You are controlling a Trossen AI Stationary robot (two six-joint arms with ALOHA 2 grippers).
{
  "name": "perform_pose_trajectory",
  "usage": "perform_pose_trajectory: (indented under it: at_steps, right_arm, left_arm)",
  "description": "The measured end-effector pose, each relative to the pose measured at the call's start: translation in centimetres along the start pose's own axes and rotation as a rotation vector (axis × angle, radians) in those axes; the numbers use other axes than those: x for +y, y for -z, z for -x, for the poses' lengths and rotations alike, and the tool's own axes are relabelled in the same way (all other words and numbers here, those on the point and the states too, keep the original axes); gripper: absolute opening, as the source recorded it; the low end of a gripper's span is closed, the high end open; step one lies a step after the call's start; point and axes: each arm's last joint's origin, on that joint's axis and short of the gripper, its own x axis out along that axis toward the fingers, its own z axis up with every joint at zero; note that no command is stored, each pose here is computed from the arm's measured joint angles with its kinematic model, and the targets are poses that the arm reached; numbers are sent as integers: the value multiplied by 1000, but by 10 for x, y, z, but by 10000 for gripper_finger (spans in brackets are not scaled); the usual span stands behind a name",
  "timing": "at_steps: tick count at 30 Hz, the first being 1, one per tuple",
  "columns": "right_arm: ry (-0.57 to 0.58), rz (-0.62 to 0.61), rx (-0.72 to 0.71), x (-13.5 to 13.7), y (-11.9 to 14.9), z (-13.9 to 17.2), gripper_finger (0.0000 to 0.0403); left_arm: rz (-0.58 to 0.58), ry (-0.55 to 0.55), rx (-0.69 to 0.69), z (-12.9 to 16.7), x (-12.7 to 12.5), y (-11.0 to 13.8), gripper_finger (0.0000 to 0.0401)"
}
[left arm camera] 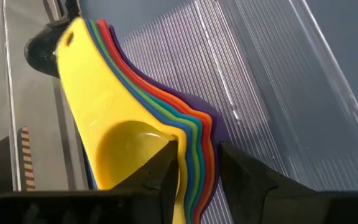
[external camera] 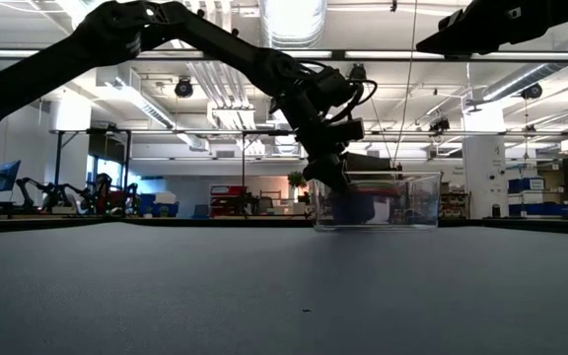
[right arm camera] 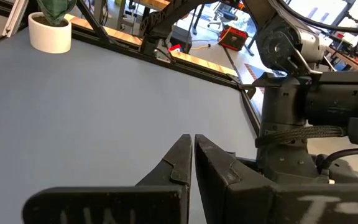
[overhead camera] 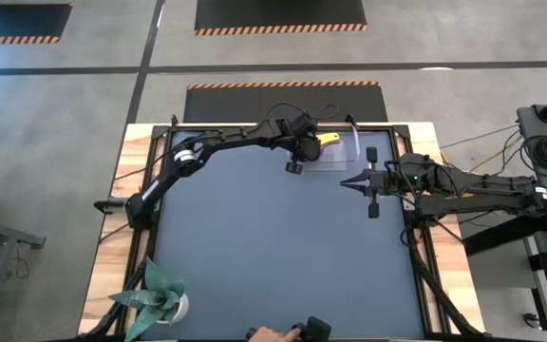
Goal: Nest measuring cups in basket
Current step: Put the stacked colored measuring cups into the transparent bin, then return to Home Position
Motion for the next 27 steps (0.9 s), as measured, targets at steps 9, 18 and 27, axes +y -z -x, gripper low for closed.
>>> perform_pose_trajectory:
  at_steps: [9,18,27]
  right_arm:
    - [0,0,0,0,0,0,9]
    - [-1,0,1,0,0,0,9]
    - [-2,5,6,0,0,0,9]
  left_arm:
    - [0,-11,-11,0,1,-1,128]
    - [-7,-8,-15,4,-1,-5,132]
    - [-21,-23,-47,28,-1,-19,132]
